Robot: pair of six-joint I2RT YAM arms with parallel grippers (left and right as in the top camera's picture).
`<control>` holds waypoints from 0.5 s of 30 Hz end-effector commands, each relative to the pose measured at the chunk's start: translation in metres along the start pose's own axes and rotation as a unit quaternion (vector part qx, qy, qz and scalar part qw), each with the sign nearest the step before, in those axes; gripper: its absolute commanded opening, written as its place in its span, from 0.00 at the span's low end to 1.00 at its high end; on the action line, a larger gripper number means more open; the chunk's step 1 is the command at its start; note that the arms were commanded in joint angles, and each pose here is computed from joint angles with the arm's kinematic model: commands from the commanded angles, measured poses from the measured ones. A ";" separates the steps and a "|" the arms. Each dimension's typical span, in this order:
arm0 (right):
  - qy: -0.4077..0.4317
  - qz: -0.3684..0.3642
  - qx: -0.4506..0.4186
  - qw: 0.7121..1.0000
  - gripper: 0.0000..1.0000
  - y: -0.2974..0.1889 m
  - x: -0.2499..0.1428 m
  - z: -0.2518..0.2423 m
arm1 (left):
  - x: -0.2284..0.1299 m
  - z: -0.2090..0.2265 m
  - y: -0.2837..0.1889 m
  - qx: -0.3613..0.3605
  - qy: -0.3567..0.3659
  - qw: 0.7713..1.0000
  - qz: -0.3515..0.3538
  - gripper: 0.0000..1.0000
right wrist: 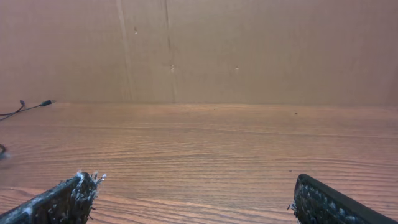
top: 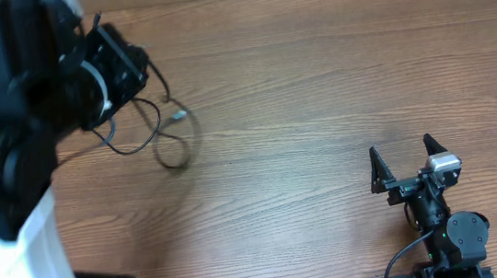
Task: Untangle cables
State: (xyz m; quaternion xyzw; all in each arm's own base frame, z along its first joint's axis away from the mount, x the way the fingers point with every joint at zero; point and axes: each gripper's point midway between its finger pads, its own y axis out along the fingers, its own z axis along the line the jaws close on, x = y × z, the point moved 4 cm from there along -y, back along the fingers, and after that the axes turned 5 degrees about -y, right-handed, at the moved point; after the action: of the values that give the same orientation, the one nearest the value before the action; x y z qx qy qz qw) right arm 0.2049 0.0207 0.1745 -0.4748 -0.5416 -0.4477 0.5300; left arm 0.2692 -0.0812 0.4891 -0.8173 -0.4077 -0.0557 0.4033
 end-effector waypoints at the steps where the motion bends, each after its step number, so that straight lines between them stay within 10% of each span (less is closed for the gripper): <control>1: -0.005 -0.001 -0.005 1.000 1.00 0.000 -0.002 -0.001 | 0.005 0.011 -0.012 0.029 0.023 0.999 -0.039 0.04; 15: -0.005 -0.001 -0.005 1.000 1.00 0.000 -0.002 -0.001 | 0.048 0.048 -0.043 0.162 0.023 0.964 -0.210 0.04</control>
State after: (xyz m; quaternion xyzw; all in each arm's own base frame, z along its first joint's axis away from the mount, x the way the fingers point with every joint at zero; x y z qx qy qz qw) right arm 0.2049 0.0207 0.1743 -0.4750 -0.5417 -0.4472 0.5300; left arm 0.2637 -0.0387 0.4959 -0.7199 -0.4999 -0.0863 0.4737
